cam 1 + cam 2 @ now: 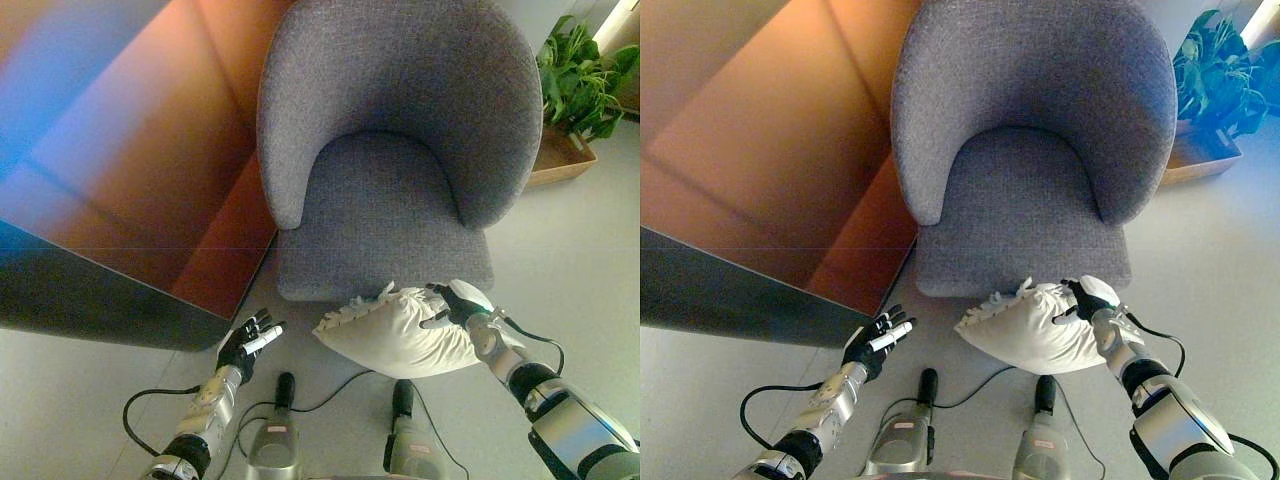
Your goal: Pick up the pillow and put it on the sofa.
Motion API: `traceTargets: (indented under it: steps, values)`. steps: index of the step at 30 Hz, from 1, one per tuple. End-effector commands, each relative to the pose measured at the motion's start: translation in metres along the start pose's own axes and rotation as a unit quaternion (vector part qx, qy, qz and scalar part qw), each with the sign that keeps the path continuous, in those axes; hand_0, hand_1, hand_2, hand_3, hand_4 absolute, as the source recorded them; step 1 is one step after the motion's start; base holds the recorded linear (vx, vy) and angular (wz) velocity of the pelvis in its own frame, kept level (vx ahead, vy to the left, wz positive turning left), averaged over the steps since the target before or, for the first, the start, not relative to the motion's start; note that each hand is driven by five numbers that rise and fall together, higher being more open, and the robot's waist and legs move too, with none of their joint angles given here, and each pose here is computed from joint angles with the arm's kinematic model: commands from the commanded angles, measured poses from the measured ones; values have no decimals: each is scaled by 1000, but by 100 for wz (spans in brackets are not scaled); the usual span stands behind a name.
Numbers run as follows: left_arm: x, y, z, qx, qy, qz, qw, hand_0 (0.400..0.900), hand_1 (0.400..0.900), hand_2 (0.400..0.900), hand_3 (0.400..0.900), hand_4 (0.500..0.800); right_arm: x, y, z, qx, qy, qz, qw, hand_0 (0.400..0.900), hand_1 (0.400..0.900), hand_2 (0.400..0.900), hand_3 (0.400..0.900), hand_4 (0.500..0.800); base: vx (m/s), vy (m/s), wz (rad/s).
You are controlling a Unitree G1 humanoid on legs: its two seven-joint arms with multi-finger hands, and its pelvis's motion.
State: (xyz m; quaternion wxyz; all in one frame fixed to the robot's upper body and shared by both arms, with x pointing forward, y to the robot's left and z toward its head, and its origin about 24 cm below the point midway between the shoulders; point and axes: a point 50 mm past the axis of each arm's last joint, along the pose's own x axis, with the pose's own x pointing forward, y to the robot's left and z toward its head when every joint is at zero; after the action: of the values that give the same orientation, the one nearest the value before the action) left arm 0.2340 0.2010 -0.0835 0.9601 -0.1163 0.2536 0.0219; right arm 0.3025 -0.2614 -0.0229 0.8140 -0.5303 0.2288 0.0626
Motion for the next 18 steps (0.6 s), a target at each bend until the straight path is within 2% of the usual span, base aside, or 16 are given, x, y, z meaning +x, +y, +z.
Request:
traceTargets:
  steps: [1, 8, 18]
  values:
    - [13, -12, 34, 31, -67, -22, 997, 900, 900, 900, 900, 800, 6, -37, 14, -4, -34, -64, 997, 900, 900, 900, 900, 800, 0, 0, 0]
    - [14, -11, 34, 45, -58, -15, 997, 900, 900, 900, 900, 800, 6, -36, 15, -2, -34, -61, 998, 900, 900, 900, 900, 800, 0, 0, 0]
    - [16, -10, 39, 34, -68, -3, 997, 900, 900, 900, 900, 800, 6, -39, 13, -5, -30, -67, 997, 900, 900, 900, 900, 800, 0, 0, 0]
